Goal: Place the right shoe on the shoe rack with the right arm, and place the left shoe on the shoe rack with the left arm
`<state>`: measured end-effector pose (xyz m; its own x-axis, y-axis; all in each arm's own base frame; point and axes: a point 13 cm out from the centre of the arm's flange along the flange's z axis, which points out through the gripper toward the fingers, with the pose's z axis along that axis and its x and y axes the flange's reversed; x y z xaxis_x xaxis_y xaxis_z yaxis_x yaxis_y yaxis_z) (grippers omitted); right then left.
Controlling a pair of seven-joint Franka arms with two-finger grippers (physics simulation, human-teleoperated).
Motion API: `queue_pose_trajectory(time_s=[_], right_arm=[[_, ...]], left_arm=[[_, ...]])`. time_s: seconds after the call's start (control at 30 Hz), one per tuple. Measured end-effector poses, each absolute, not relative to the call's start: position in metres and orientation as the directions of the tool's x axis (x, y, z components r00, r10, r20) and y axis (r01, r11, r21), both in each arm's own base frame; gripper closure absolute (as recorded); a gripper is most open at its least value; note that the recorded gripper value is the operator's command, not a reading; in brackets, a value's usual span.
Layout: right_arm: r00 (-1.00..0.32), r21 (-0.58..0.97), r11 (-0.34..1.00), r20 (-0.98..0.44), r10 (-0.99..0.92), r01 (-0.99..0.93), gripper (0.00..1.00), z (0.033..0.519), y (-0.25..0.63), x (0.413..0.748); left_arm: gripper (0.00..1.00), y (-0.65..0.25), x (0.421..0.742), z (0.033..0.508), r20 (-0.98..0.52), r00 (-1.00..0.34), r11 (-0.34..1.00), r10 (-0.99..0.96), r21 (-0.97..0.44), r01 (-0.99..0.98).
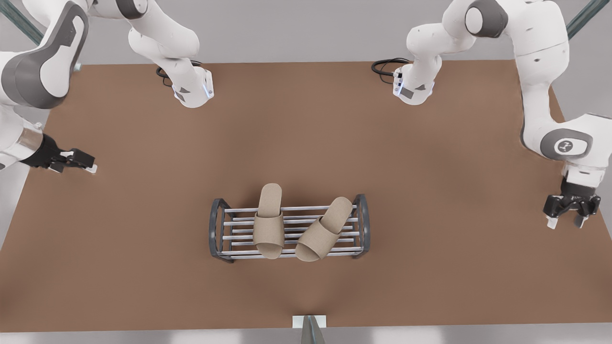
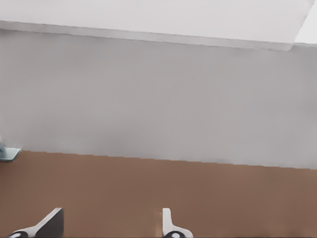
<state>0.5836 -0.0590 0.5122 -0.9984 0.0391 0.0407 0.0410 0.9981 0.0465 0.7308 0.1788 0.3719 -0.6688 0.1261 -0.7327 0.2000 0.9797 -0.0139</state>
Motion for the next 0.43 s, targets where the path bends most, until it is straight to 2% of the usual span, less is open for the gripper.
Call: queue_pose_trajectory(time_s=[0.03,0.07,0.1,0.13,0.2,0.23,0.3,0.37,0.43], right_arm=[[-0.998,0.051,0.998,0.059,0.035,0.038,0.0,0.509,-0.056,0.579],[-0.997,0.05,0.998,0.078,0.029,0.033,0.0,0.501,-0.053,0.576],[-0.996,0.045,0.999,0.092,0.022,0.026,0.0,0.492,-0.051,0.576],[-0.995,0.041,0.999,0.101,0.017,0.021,0.0,0.482,-0.048,0.577],[-0.996,0.032,0.999,0.088,0.004,0.007,0.0,0.474,-0.042,0.584],[-0.997,0.028,1.0,0.07,-0.012,-0.01,0.0,0.475,-0.031,0.59],[-0.999,0.022,0.999,0.044,-0.032,-0.031,0.0,0.473,-0.017,0.599],[-1.0,0.017,1.0,0.029,-0.012,-0.012,0.0,0.469,-0.026,0.607],[-1.0,0.015,1.0,0.018,0.002,0.002,0.0,0.466,-0.032,0.611]], left_arm=[[0.0,0.051,0.748,0.409,-0.682,-0.646,0.891,0.342,0.016,0.454],[0.0,-0.056,0.748,0.426,-0.609,-0.616,0.786,0.5,0.021,0.617],[0.0,-0.119,0.74,0.445,-0.535,-0.594,0.712,0.6,0.021,0.701],[0.0,-0.136,0.717,0.454,-0.447,-0.602,0.678,0.662,0.013,0.735],[0.0,-0.125,0.658,0.412,-0.194,-0.652,0.659,0.733,-0.034,0.751],[0.0,-0.128,0.638,0.391,-0.094,-0.685,0.68,0.723,-0.077,0.729],[0.0,-0.133,0.634,0.378,0.032,-0.744,0.742,0.668,-0.111,0.661],[0.0,-0.128,0.601,0.38,0.098,-0.797,0.802,0.596,-0.127,0.584],[0.0,-0.131,0.593,0.383,0.142,-0.836,0.848,0.529,-0.119,0.517]])
